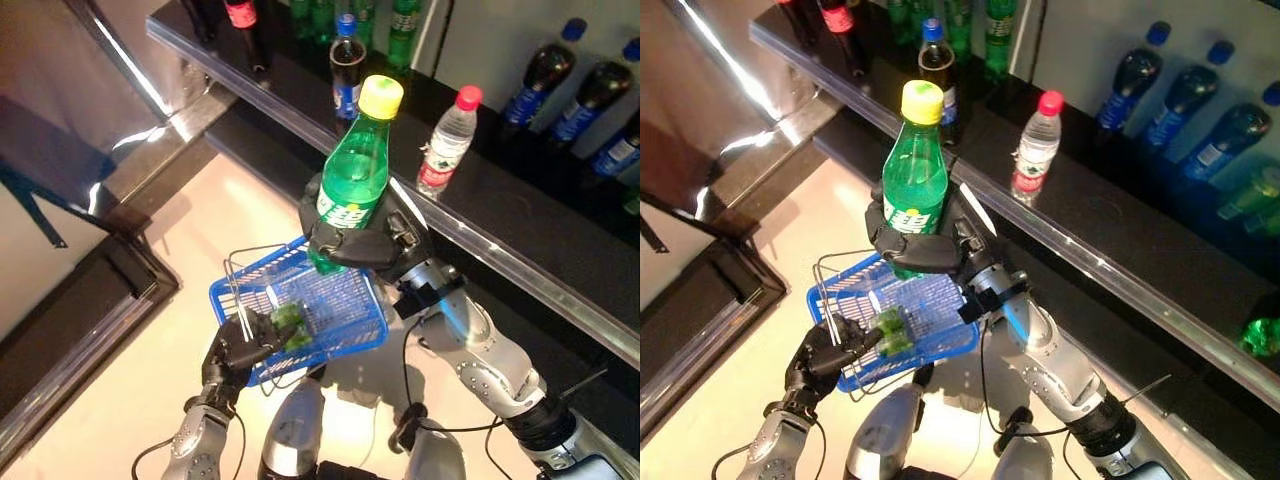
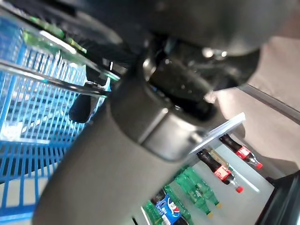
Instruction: Pick up the drink and place into the basket.
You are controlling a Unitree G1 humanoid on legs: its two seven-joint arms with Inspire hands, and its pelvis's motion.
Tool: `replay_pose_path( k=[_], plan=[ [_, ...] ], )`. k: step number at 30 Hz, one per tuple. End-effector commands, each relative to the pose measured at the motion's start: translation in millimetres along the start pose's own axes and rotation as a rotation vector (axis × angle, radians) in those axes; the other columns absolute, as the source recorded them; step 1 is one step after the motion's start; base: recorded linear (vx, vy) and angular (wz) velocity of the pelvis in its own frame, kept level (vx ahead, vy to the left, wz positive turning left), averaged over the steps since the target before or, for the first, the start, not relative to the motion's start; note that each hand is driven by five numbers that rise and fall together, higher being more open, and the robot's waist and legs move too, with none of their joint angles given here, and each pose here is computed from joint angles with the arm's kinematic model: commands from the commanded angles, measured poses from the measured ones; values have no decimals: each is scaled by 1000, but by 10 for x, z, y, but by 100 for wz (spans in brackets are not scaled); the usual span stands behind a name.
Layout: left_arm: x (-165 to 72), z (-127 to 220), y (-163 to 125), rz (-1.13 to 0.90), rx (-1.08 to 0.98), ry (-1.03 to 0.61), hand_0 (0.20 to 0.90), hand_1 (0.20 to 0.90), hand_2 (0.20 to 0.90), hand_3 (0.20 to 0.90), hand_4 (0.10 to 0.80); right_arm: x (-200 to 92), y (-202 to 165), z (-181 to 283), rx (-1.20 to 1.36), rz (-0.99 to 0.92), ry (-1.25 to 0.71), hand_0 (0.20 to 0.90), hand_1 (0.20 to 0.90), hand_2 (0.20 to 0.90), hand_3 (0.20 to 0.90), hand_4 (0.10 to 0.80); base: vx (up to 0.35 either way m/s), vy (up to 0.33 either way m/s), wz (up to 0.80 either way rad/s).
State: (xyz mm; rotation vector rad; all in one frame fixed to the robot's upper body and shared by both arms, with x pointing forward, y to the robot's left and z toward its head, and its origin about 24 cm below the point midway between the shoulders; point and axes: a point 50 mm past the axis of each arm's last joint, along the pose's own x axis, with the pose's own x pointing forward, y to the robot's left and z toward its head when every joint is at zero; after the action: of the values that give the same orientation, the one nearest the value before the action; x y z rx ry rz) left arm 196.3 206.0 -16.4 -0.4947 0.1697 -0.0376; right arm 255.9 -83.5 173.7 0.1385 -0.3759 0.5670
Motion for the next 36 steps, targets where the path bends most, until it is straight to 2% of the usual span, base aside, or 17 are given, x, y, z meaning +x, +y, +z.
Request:
replay_pose_path(
  k=[1, 7, 16, 26, 36],
  plan=[
    [-90, 751, -336, -355, 144, -288, 300, 300, 300, 200, 100, 147, 380, 629, -20, 97, -444, 300, 300, 300, 200, 100, -6, -30, 33],
    [-178, 994, -641, -589, 54, -337, 300, 300, 300, 200, 100, 253, 298, 534, -45, -1, -378, 300, 300, 300, 200, 100, 21, -12, 33],
    [-300, 1364, -1023, -890, 174, -456, 300, 300, 300, 200, 100, 284, 501, 204, 56, -16, -244, 300, 300, 300, 200, 100, 66, -50, 32],
    [-358, 1513, -1097, -974, 201, -504, 300, 300, 300, 200, 100, 318, 552, -166, -5, -106, -118, 300, 300, 300, 200, 100, 46, -21, 12],
    [-470, 1651, -1226, -1173, 160, -549, 300, 300, 300, 200, 100, 223, 432, -842, -94, -240, 102, 300, 300, 300, 200, 100, 38, -29, 8]
  ],
)
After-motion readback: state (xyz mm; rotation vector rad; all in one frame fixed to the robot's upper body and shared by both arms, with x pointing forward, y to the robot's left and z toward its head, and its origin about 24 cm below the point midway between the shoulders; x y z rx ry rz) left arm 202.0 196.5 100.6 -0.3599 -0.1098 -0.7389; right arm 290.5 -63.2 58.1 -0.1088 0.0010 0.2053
